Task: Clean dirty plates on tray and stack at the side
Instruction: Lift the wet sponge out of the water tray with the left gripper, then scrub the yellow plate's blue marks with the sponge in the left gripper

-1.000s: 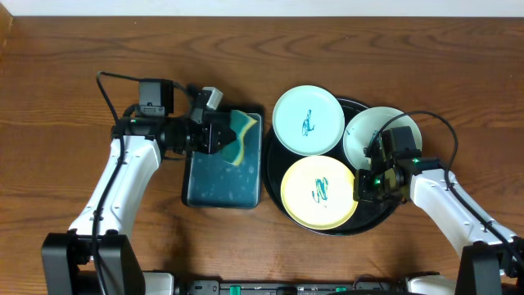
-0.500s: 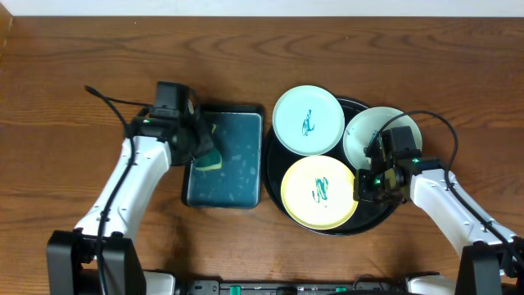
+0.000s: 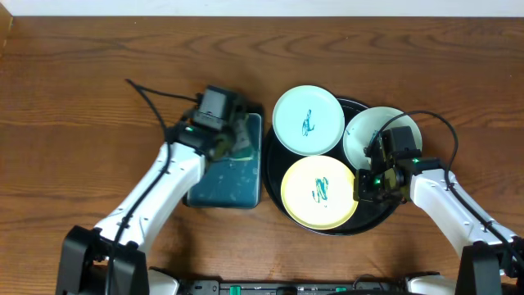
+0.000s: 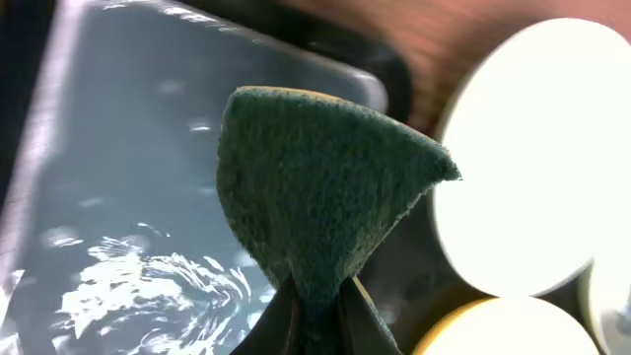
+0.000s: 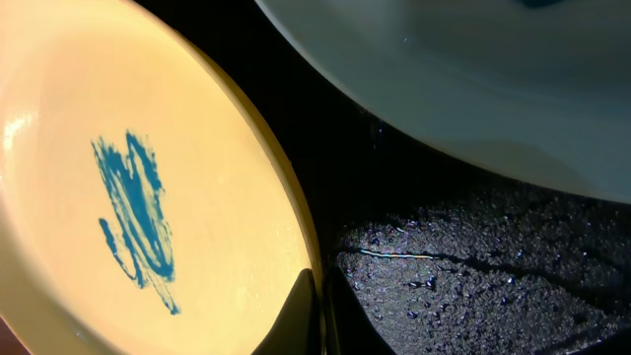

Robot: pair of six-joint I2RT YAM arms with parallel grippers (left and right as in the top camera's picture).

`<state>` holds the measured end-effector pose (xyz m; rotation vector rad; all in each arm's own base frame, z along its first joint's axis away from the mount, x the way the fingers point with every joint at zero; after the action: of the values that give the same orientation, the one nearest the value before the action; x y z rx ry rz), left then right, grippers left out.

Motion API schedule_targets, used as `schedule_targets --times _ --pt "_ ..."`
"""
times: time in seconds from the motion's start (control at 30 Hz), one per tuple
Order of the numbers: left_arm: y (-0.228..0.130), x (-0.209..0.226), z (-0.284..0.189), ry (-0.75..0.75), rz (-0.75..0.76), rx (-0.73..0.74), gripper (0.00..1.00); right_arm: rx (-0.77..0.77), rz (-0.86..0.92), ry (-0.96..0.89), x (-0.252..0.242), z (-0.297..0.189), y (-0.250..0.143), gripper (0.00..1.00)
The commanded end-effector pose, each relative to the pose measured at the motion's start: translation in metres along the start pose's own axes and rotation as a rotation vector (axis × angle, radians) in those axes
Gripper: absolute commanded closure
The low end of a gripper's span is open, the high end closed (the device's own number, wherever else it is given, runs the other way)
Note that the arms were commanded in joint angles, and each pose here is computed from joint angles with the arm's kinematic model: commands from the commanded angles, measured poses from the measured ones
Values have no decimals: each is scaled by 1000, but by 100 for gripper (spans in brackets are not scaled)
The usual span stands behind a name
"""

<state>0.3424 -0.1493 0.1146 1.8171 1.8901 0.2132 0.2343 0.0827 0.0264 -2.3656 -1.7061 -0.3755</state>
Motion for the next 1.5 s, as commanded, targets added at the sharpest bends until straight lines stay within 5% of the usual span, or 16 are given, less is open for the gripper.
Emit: schedule_targets --times 0.0,0.23,0.83,1.1,1.47 --pt "3 -18 -1 -24 45 -40 93 -3 -1 3 2 0 -2 99" --pt "-10 -63 -3 -105 163 -56 93 -3 -1 3 2 0 -2 99" --pt "-136 -170 28 -307 408 194 92 -2 -1 4 2 0 -2 99" --pt "-162 -156 72 -224 462 261 92 -2 -1 3 2 0 -2 99" --pt "-136 -103 83 -46 380 269 93 6 2 -2 1 0 -4 99"
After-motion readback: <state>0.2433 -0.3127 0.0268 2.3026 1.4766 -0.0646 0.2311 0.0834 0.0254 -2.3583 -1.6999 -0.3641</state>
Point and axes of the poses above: each gripper's point midway between its finger pads, its own z axis out along the fingers, its own x axis along the line the jaws close on, y = z × x, the point moved 1 cm from there along -z, back along the fingers, and after that the axes turned 12 degrees about z, right-handed, at the moved point
